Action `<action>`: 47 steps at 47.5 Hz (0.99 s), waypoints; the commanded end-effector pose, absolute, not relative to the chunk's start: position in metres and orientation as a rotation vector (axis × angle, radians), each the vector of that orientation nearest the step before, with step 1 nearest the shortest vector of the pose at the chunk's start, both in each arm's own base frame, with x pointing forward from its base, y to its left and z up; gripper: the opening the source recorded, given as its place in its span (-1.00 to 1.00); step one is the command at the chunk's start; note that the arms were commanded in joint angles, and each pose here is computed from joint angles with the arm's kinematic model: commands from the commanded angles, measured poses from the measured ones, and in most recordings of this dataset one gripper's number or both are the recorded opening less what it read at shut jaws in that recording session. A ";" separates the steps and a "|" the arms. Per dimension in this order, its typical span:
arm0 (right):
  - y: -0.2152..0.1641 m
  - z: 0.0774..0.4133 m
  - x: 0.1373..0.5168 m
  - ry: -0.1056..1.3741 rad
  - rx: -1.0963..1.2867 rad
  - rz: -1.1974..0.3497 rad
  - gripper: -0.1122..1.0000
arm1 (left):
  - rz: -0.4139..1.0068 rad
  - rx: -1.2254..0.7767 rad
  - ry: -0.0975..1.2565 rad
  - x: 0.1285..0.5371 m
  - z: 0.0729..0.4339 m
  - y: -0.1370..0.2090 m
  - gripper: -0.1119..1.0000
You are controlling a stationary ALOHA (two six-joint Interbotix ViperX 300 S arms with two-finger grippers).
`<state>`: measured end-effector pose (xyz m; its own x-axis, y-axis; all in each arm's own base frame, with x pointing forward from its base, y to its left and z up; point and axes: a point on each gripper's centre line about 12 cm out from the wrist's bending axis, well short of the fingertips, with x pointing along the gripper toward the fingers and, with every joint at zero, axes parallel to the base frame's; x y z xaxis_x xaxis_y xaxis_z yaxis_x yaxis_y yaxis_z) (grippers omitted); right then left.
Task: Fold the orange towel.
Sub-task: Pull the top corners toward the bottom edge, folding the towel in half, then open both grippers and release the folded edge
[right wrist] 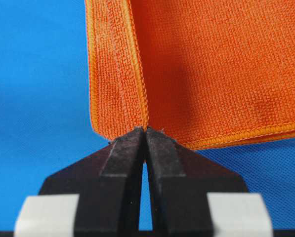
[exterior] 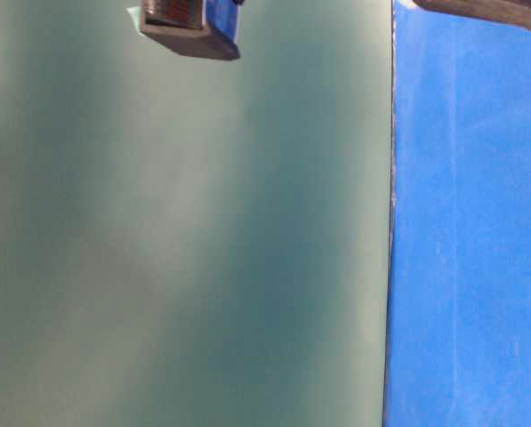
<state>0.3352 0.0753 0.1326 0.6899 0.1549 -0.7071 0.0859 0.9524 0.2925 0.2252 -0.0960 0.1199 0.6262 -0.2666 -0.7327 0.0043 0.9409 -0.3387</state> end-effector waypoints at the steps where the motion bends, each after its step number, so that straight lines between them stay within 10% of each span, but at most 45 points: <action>1: 0.080 0.139 0.340 0.783 0.321 0.054 -0.78 | -0.170 -0.321 0.871 0.229 0.124 -0.100 -0.78; 14: 0.088 0.136 0.343 0.787 0.324 0.070 -0.74 | -0.173 -0.326 0.860 0.231 0.125 -0.101 -0.77; 26: 0.092 0.137 0.348 0.792 0.319 0.075 0.35 | -0.178 -0.324 0.854 0.232 0.126 -0.101 0.15; 33: 0.090 0.142 0.347 0.792 0.312 0.074 0.23 | -0.179 -0.314 0.853 0.231 0.129 -0.100 0.78; 47: 0.041 0.154 0.349 0.740 0.314 -0.027 0.24 | -0.052 -0.330 0.783 0.239 0.140 -0.056 0.69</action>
